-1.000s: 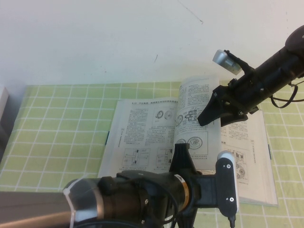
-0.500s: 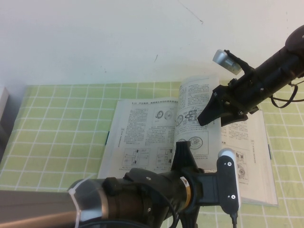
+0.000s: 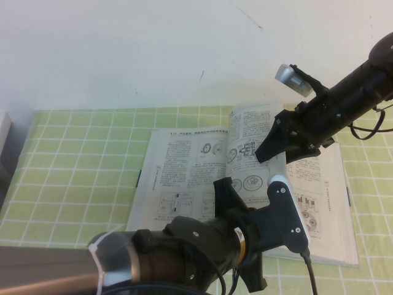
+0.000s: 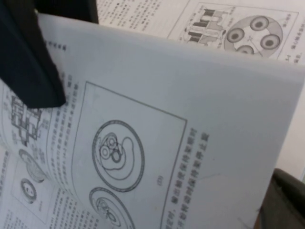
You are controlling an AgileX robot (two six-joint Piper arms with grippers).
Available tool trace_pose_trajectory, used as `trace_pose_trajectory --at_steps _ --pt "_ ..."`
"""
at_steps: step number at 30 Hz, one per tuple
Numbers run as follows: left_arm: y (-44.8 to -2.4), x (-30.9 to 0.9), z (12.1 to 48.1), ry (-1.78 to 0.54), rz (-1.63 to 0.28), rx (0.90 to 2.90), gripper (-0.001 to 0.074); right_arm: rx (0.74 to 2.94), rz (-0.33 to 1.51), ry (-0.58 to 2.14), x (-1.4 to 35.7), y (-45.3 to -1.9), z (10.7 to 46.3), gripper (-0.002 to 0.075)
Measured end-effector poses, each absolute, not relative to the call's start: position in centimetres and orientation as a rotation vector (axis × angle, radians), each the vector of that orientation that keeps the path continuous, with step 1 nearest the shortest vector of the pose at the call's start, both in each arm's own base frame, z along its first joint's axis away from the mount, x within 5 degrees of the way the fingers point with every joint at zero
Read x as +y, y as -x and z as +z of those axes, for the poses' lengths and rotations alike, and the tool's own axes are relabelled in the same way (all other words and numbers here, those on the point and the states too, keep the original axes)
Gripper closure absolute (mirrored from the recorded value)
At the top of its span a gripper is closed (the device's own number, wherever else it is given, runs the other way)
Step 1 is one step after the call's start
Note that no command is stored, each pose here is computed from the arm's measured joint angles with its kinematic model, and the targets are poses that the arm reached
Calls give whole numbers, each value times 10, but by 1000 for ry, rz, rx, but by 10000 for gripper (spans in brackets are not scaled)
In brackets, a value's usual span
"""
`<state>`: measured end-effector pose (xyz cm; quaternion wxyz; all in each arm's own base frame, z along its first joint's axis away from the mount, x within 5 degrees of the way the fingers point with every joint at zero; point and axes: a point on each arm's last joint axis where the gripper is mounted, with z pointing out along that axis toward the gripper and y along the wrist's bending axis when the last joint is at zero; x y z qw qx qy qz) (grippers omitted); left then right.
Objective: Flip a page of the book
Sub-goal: Open the closed book
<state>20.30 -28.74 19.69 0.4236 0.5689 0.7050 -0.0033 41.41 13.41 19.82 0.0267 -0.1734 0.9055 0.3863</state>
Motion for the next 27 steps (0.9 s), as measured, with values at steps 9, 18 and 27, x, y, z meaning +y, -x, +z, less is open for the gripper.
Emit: trace_pose_trajectory --at_steps 9,18,27 --pt "-203 -288 197 -1398 -22 1778 739 2807 1196 511 134 -414 199 330" --pt "-203 -288 197 -1405 -17 1769 739 2808 1000 558 127 -421 224 330" --pt "-203 -288 198 -1420 -12 1751 739 2774 745 579 100 -420 265 330"
